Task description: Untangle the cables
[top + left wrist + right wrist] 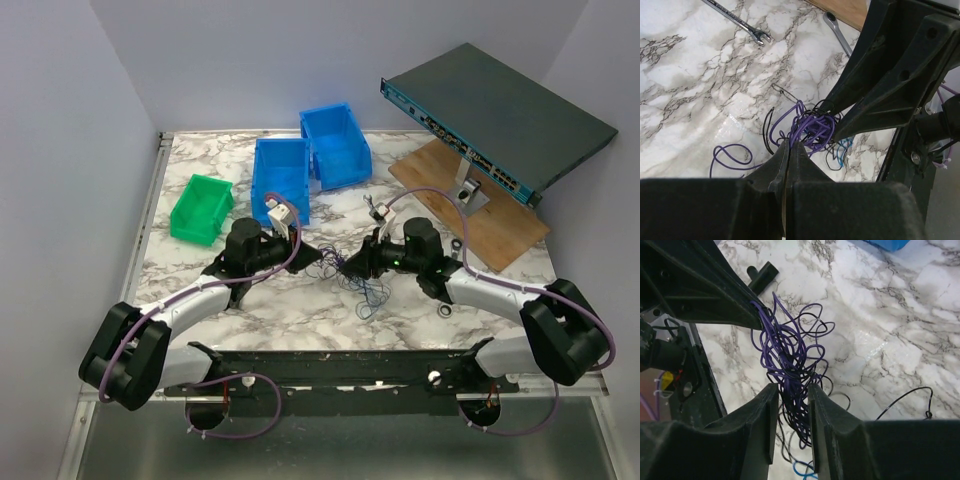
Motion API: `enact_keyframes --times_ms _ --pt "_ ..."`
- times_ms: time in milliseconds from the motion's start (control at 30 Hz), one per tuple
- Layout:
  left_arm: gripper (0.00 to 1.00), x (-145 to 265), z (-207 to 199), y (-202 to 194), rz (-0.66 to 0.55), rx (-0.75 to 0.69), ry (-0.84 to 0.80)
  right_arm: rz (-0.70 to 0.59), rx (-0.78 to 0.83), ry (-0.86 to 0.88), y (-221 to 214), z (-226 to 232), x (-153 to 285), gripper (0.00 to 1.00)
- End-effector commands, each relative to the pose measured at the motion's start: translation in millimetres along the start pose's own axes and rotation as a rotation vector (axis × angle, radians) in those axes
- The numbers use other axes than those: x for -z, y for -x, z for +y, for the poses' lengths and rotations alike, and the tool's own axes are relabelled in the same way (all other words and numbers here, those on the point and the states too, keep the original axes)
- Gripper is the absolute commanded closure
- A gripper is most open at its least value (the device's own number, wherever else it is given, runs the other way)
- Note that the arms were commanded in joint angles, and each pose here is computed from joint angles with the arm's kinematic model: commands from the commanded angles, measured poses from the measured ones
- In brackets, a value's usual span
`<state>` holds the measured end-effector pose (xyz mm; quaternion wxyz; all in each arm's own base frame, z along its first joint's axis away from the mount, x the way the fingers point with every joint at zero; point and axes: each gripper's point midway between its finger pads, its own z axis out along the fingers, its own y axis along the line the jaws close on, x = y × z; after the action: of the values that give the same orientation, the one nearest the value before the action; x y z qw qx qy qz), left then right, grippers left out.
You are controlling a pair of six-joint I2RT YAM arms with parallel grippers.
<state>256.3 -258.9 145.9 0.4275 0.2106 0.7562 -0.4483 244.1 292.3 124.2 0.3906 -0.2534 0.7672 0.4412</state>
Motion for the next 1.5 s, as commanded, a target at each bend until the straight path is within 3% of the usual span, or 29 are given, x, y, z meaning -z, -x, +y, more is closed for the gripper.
enact_keyframes --times_ms 0,67,100,133,167,233,267,367,400,500,600,767,867,1000,1133,1167,1200,1267,1300,1467 --pt "1.0 -3.4 -13.5 13.7 -0.033 -0.051 -0.073 0.001 0.015 0.043 3.7 9.2 -2.3 0.67" --pt "1.0 -3.6 -14.8 14.3 -0.033 -0.052 -0.081 0.001 0.018 0.04 3.1 8.7 -1.7 0.66" --pt "1.0 -3.3 -16.9 14.1 -0.033 -0.054 -0.092 -0.003 0.02 0.037 4.2 8.5 -1.9 0.57" --pt "1.0 -3.1 -19.0 14.6 -0.036 -0.056 -0.104 -0.004 0.017 0.034 4.4 7.7 -2.2 0.42" --pt "1.0 -3.0 -21.2 14.6 -0.037 -0.059 -0.117 -0.004 0.018 0.034 4.6 7.5 -2.7 0.35" --pt "1.0 -2.8 -24.4 14.9 -0.036 -0.063 -0.137 0.0 0.018 0.032 3.6 6.4 -4.0 0.33" --pt "1.0 -2.6 -26.4 14.5 -0.035 -0.064 -0.149 0.003 0.017 0.033 3.1 6.4 -4.5 0.35" --pt "1.0 -2.6 -27.7 14.3 -0.036 -0.062 -0.158 0.01 0.016 0.042 2.3 7.9 -5.4 0.77" --pt "1.0 -3.4 -24.0 14.8 -0.037 -0.057 -0.135 0.004 0.015 0.038 2.6 7.6 -4.3 0.82" --pt "1.0 -4.0 -7.6 12.1 -0.025 -0.042 -0.046 -0.04 0.019 0.002 8.7 5.7 2.1 0.83" --pt "1.0 0.6 15.4 12.3 -0.036 0.003 0.066 -0.088 -0.001 -0.104 14.5 -7.0 12.1 0.97" --pt "1.0 34.4 80.8 12.7 -0.116 0.178 0.328 -0.314 -0.144 -0.63 24.3 -80.9 72.2 0.99" --pt "1.0 51.3 98.5 12.6 -0.16 0.225 0.416 -0.461 -0.278 -0.916 10.2 -116.2 124.1 0.99" --pt "1.0 61.1 104.3 13.8 -0.192 0.22 0.473 -0.528 -0.318 -0.97 2.3 -120.5 144.0 0.99" --pt "1.0 54.6 87.6 20.3 -0.197 0.175 0.369 -0.442 -0.185 -0.742 15.1 -90.1 114.8 0.99" --pt "1.0 50.5 78.6 22.7 -0.195 0.154 0.312 -0.404 -0.124 -0.643 19.2 -75.6 102.7 0.98" --pt "1.0 45.5 68.8 24.3 -0.186 0.135 0.257 -0.361 -0.074 -0.525 20.6 -57.9 89.0 0.88" --pt "1.0 35.8 52.6 24.7 -0.158 0.103 0.17 -0.305 -0.014 -0.33 22.7 -27.2 69.0 0.48" --pt "1.0 30.9 44.8 24.0 -0.143 0.092 0.127 -0.282 0.01 -0.252 23.9 -14.5 61.9 0.35" --pt "1.0 10.5 -2.3 19.2 -0.076 0.001 -0.086 -0.158 0.039 -0.065 24.7 12.2 33.9 0.28"
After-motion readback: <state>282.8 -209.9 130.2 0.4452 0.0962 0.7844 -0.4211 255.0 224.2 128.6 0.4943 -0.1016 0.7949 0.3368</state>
